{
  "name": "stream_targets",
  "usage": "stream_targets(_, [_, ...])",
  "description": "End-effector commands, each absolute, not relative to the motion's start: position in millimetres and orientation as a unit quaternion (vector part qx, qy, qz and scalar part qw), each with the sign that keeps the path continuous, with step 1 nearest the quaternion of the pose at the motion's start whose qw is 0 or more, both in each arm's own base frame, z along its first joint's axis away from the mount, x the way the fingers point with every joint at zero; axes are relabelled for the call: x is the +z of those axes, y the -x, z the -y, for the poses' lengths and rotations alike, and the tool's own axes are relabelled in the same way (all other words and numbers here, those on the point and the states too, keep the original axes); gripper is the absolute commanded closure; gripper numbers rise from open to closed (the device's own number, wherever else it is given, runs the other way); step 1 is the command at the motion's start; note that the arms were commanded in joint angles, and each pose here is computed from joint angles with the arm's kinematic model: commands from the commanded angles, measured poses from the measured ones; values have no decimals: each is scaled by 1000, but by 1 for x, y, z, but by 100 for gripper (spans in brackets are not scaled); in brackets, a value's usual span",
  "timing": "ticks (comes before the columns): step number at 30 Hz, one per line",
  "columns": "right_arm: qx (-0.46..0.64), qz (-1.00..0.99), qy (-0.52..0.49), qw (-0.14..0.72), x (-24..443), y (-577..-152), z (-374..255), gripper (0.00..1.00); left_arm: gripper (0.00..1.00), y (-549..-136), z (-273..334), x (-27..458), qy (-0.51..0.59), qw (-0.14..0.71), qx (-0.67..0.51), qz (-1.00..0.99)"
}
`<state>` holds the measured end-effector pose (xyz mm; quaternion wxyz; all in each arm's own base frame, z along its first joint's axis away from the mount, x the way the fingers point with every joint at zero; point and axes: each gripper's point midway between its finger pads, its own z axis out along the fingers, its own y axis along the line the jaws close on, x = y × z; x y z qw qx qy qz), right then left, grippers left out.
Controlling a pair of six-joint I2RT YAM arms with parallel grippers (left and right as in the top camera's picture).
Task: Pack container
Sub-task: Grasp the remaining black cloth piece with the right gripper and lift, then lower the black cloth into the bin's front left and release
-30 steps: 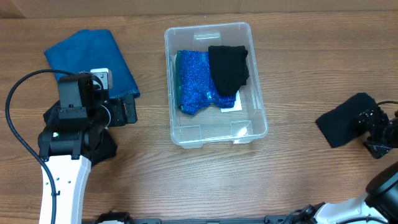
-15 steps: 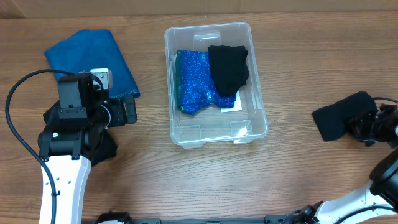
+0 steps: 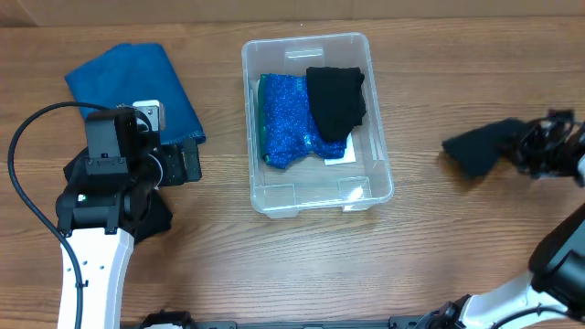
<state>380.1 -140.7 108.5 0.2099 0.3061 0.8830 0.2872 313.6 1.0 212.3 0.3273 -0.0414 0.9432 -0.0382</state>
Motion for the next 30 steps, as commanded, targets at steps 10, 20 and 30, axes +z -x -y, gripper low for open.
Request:
stream_targets(10, [302,-901,141,277,271,-369,-90,96,0,-317,-6,221,36,340,-28,-939])
stream_targets(20, [244,-896,326,175,216,-323,-223,96,0,-317,-6,221,36,340,-28,-939])
stream_targets(30, [328,-885,326,45,148,-304,-271,96,0,-317,-6,221,36,340,-28,-939])
